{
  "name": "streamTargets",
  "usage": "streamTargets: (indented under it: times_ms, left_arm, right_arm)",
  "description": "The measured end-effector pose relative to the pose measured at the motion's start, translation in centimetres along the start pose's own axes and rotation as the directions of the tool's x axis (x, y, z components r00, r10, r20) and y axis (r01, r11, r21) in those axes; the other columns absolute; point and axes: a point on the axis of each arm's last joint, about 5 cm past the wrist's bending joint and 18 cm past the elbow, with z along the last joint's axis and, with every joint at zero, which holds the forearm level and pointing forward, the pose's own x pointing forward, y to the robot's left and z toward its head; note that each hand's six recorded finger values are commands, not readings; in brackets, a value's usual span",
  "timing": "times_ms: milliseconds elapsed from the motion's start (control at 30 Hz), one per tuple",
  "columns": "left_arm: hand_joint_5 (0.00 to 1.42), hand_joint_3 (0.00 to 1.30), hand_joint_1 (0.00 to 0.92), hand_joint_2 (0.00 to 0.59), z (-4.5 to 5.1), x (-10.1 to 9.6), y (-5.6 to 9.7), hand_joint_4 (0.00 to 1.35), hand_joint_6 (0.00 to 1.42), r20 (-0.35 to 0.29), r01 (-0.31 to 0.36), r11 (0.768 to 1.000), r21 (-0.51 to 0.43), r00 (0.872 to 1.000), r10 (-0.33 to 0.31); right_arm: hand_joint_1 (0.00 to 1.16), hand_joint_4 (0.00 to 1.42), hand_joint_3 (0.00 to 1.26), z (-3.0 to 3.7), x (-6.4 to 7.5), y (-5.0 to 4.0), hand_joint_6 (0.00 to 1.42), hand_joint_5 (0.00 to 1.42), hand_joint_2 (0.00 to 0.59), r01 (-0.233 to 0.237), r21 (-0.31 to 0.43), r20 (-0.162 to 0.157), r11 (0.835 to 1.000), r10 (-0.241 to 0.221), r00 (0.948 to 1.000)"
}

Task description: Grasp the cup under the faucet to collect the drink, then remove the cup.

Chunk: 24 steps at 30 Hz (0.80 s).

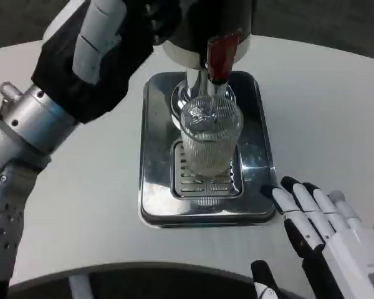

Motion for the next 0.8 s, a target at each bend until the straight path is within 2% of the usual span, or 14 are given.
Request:
streamTargets:
  times_ms: [67, 200, 400, 700, 800]
  left_arm:
    - [0.00, 0.00, 0.000, 0.080, -0.45, 0.4, 0.0, 0.00, 0.00, -0.009, 0.017, 0.995, -0.096, 1.000, -0.018]
    - [0.00, 0.00, 0.000, 0.079, -1.39, 0.7, 0.5, 0.00, 0.00, -0.068, 0.010, 0.985, -0.170, 0.997, -0.022]
    - [0.00, 0.00, 0.000, 0.074, -1.93, 0.9, 1.0, 0.00, 0.00, -0.112, 0.014, 0.986, -0.167, 0.993, -0.033]
    - [0.00, 0.00, 0.000, 0.075, -2.67, 1.4, 1.1, 0.00, 0.00, -0.139, 0.050, 0.985, -0.165, 0.988, -0.073]
    - [0.00, 0.00, 0.000, 0.074, -2.98, 1.6, 0.9, 0.00, 0.00, -0.177, 0.083, 0.986, -0.147, 0.978, -0.109]
  right_arm:
    - [0.40, 0.02, 0.08, -0.02, 0.0, -0.02, 0.02, 0.03, 0.497, 0.001, -0.001, -0.003, 1.000, -0.001, 1.0000]
    - [0.40, 0.02, 0.08, -0.06, 0.0, -0.15, 0.02, 0.03, 0.497, 0.010, 0.000, -0.011, 1.000, -0.009, 0.9999]
    - [0.40, 0.02, 0.08, -0.14, 0.0, -0.17, 0.02, 0.03, 0.497, 0.013, 0.003, -0.024, 1.000, -0.013, 0.9996]
    - [0.40, 0.02, 0.08, -0.09, -0.1, -0.36, 0.03, 0.04, 0.497, 0.024, 0.015, -0.034, 1.000, -0.023, 0.9991]
    - [0.40, 0.02, 0.08, -0.04, -0.2, -0.37, 0.03, 0.04, 0.497, 0.027, 0.023, -0.040, 0.999, -0.026, 0.9989]
